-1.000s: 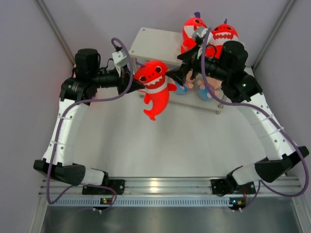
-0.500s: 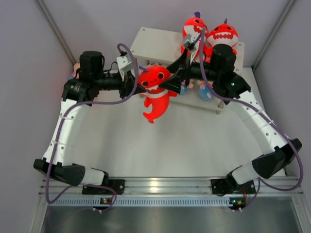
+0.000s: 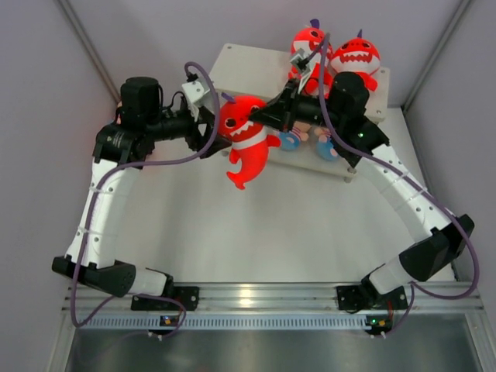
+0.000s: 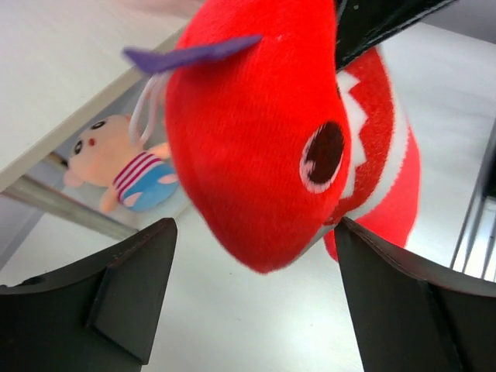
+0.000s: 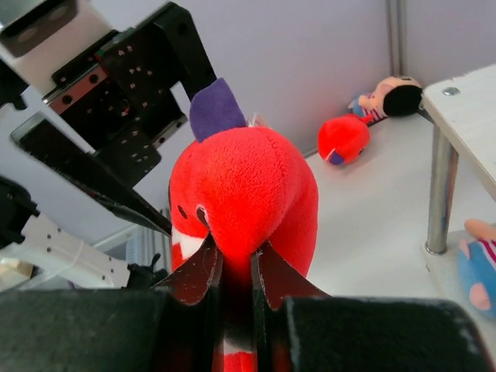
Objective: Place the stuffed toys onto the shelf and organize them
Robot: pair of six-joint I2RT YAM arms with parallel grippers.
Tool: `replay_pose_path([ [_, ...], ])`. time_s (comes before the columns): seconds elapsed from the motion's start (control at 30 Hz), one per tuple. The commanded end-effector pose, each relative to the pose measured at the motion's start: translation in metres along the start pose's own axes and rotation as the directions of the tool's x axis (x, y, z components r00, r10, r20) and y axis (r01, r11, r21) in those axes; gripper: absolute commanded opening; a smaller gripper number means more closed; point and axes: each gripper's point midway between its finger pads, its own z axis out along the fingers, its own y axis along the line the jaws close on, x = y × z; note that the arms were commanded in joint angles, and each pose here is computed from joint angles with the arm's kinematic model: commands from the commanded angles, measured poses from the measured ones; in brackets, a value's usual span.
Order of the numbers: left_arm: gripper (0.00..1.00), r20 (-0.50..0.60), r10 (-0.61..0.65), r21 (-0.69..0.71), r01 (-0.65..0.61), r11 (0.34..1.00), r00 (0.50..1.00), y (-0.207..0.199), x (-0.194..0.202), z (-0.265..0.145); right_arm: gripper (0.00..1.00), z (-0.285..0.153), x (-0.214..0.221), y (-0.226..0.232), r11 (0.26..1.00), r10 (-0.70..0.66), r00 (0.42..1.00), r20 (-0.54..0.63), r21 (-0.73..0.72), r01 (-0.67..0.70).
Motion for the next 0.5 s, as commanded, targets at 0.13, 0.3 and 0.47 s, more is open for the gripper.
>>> replay_pose_path([
  [0.13,0.98,0.002,0.136,-0.240,-0.132,0.962,0.991,0.027,-0.028,-0.031,0.00,-0.042,-0.093,-0.014,0.949,0.044,0.918,0.395,0.271,-0.162],
  [0.3,0.98,0.046,0.160,-0.173,-0.150,0.973,0.986,0.010,-0.038,-0.032,0.00,-0.046,-0.115,-0.019,0.930,0.099,0.850,0.518,0.256,-0.264],
  [0.47,0.98,0.048,0.206,-0.152,-0.197,0.969,0.977,0.008,-0.043,-0.026,0.00,-0.055,-0.126,-0.025,0.908,0.120,0.785,0.608,0.253,-0.335],
])
